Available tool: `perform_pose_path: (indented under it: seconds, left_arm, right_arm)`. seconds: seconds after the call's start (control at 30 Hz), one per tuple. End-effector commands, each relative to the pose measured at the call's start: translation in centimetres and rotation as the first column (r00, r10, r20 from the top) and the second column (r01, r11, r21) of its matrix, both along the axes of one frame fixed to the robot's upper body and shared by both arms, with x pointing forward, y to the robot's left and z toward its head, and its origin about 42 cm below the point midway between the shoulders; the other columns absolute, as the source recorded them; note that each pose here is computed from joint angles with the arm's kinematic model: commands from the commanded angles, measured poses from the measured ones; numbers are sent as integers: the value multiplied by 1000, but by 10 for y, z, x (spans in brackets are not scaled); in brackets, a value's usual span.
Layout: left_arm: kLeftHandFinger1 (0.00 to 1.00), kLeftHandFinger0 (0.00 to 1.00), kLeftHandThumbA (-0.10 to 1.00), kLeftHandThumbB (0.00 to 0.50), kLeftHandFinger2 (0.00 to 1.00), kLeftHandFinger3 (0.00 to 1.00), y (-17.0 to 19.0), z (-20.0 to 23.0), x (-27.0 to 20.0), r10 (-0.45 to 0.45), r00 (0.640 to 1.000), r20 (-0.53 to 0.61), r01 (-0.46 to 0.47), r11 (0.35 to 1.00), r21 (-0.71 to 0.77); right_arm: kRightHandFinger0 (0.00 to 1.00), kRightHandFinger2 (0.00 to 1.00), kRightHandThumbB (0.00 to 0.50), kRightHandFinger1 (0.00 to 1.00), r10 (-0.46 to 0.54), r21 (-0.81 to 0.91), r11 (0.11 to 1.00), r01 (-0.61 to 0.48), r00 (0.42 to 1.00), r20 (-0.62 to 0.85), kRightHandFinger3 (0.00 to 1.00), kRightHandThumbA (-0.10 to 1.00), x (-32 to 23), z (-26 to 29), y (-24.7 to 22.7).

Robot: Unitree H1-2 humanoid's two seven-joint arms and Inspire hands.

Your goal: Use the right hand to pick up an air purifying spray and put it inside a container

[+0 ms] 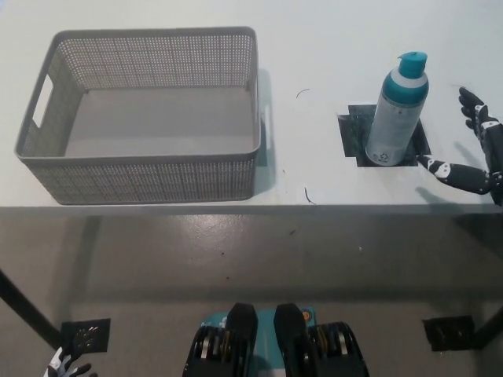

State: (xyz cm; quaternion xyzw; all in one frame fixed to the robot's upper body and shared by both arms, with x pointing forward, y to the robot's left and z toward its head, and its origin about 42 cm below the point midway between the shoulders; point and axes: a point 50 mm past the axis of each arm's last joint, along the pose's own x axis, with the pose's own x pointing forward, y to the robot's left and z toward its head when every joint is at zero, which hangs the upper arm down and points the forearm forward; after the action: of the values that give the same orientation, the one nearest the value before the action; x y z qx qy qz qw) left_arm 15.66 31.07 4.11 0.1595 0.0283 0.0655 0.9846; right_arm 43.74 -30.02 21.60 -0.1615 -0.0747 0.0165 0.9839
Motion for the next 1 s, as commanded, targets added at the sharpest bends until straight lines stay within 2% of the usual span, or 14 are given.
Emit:
perform_pose_path:
  seconds: [0.0,0.07,0.23,0.27,0.33,0.37,0.4,0.47,0.57,0.6,0.73,0.8,0.97]
  left_arm:
    - [804,821,567,355,898,1000,1,10,2,0,998,63,-2,999,34]
    - [806,817,544,347,897,1000,1,10,2,8,998,65,-9,1000,21]
    - [803,774,569,374,899,1000,0,10,6,13,998,69,-16,999,40]
    - [824,835,538,346,911,1000,1,10,6,9,998,63,-12,999,42]
    - [821,803,478,330,908,1000,1,11,8,9,997,76,-12,999,30]
    - [804,750,475,333,911,1000,1,11,9,7,997,79,-9,1000,29]
    - [801,743,475,326,912,1000,1,11,9,4,997,78,-7,999,32]
    - [785,721,470,350,904,1000,0,11,10,10,997,80,-12,1000,22]
    - [784,716,454,345,903,1000,1,12,11,11,996,86,-13,1000,18]
    - [781,713,432,323,900,1000,2,11,12,6,996,91,-9,999,32]
    - [799,715,422,324,918,1000,9,15,6,18,997,77,-20,1000,18]
    - [802,719,406,311,914,1000,10,18,4,20,997,72,-21,1000,20]
    - [815,722,424,337,925,1000,7,17,4,3,997,73,-5,1000,22]
  right_arm:
    - [1000,1000,500,1000,93,166,981,-98,995,40,1000,931,16,20,7]
    - [1000,1000,500,1000,118,176,977,-120,993,26,1000,932,23,16,13]
    - [1000,1000,500,1000,169,304,939,-162,986,2,1000,882,39,10,22]
    - [1000,1000,500,1000,174,299,940,-165,985,-6,1000,901,40,10,25]
    - [1000,1000,500,1000,188,291,941,-175,982,-16,1000,926,43,9,32]
    - [1000,1000,500,1000,190,288,941,-175,981,-25,1000,926,45,7,36]
    - [1000,1000,500,1000,190,289,941,-174,981,-26,1000,911,45,7,37]
    - [1000,1000,500,1000,191,292,941,-173,981,-35,1000,891,48,2,41]
    - [1000,1000,500,1000,194,295,940,-172,980,-48,1000,890,52,-3,45]
    - [1000,1000,500,1000,187,300,941,-159,980,-66,1000,890,55,-7,45]
    - [1000,1000,500,1000,205,315,933,-172,976,-74,1000,888,65,-10,59]
    - [1000,1000,500,1000,207,351,921,-169,975,-74,1000,843,71,-9,64]
    - [1000,1000,500,1000,200,489,860,-145,978,-62,1000,822,91,0,69]
